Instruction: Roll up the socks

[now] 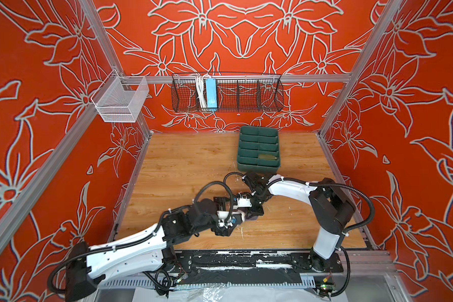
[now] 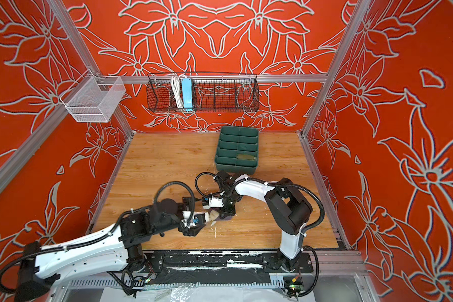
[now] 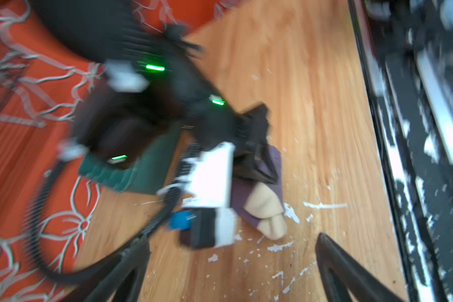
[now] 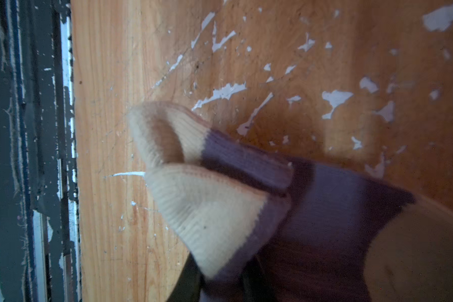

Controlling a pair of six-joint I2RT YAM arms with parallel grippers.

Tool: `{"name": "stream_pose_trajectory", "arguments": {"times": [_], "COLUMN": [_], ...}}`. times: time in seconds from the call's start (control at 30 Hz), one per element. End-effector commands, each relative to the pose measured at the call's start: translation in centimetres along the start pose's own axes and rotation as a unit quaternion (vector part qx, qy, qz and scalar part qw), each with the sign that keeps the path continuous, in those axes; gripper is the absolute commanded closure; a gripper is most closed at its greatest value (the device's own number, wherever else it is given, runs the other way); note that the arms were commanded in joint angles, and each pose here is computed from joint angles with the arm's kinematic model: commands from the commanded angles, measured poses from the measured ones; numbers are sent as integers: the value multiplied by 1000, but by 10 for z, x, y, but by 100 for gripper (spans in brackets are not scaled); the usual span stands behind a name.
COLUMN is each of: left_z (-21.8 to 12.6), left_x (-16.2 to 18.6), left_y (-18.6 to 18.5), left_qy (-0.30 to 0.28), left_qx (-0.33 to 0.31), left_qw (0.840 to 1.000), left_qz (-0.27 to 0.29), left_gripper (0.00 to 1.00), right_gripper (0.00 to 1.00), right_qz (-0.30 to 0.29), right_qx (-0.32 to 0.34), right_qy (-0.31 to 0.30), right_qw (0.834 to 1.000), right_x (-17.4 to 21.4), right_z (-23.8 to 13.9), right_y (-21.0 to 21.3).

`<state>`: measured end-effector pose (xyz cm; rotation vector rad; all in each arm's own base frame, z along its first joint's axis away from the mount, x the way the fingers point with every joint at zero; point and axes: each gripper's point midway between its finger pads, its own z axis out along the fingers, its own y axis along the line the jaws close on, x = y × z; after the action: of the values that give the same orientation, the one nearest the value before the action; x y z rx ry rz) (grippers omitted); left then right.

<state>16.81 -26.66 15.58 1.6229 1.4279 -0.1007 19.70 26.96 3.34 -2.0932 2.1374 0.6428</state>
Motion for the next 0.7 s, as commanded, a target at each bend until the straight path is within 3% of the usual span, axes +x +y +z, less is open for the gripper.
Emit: {"name": "stream_pose_trajectory", "arguments": {"times": [0.0, 0.2, 0.37, 0.53, 0.67], "left_z": [28, 74, 104, 124, 132], "left_x": [-3, 6, 30, 49, 63], "left_y": [7, -19, -15, -21, -23], "left_qy": [34, 77, 157, 191, 217], "left_qx": [-61, -69, -97, -91, -104], "left_qw": [994, 986, 974, 968, 958], "left_qz": [78, 127, 133, 135, 157], "left_gripper": [5, 11, 16, 31, 53], "right_gripper": [81, 81, 81, 81, 81], "right_qz": [13, 22, 38, 47, 50], "right_qx": [-10, -18, -38, -50, -59], "right_qy": [66, 62, 49, 48, 43], "right_qw": [998, 998, 997, 996, 996], "right_x": [37, 38, 35, 36, 34], "right_z": [21, 20, 15, 15, 13], "right_y": [-3, -6, -3, -1, 1]}}
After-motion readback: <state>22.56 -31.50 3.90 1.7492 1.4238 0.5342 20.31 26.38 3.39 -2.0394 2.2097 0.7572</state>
